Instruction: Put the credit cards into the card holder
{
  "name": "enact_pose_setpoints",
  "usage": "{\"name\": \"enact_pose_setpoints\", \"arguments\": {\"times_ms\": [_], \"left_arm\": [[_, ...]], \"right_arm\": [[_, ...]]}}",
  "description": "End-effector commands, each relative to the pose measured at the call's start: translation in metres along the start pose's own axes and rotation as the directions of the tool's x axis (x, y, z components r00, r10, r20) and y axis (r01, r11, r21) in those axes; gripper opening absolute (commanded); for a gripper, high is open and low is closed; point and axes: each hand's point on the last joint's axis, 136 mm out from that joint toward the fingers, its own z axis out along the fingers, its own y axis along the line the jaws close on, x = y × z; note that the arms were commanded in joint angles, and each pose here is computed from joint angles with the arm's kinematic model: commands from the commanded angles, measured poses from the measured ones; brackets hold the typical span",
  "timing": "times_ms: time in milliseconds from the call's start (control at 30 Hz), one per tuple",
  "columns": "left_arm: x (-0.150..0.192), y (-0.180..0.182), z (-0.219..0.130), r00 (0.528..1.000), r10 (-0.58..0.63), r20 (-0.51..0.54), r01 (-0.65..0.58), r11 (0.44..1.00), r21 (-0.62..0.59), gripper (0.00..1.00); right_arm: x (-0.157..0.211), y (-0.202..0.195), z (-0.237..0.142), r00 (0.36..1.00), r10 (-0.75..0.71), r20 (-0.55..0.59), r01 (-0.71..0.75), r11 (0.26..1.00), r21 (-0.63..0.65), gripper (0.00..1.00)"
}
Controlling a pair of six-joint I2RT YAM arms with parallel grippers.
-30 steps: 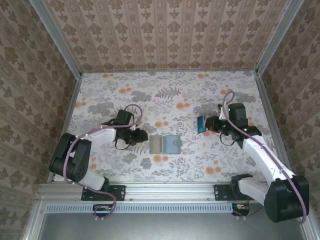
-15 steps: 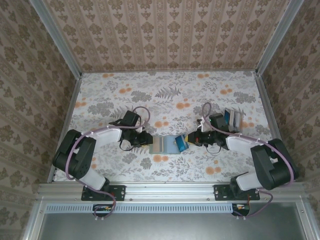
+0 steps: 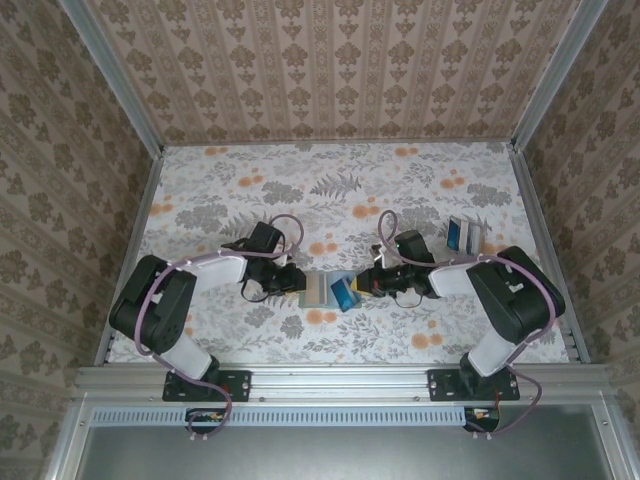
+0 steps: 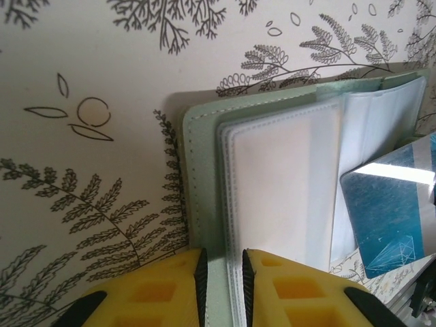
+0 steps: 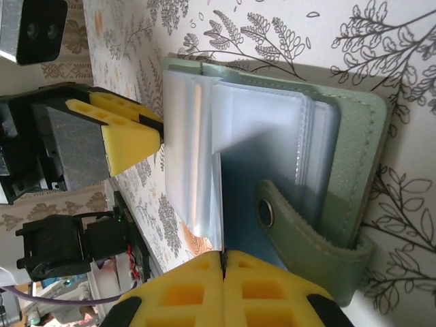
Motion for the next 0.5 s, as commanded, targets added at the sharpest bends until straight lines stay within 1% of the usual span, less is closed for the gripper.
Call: {"name": "enact_pose_setpoints", "arguments": {"times_ms": [0,167,267,467], "left_arm": [[0.0,0.003,0.004,1.0,0.018,-0.018,-0.018,1.0,-0.017,0.22],[-0.001,0.007,0.003,1.0,0.014,-0.018,-0.015,0.999,-0.039,0.2],[0.0,0.008,0.005,1.0,0.013,-0.028,-0.014,0.999,-0.036,0.15],[0.0,0.009,0.006,1.0,0.012,-0.026,-0.012,0.999,-0.029,0.14]], "right_arm": [[-0.01,0.018,0.004,0.999,-0.04,0.007,0.04,0.997,-0.062,0.0],[-0.014,0.021,0.006,0.999,-0.034,0.009,0.034,0.996,-0.08,0.0],[-0.014,0.019,0.01,1.0,-0.025,-0.005,0.025,0.996,-0.082,0.0],[-0.017,0.012,0.017,1.0,-0.007,-0.006,0.006,0.998,-0.066,0.0]]}}
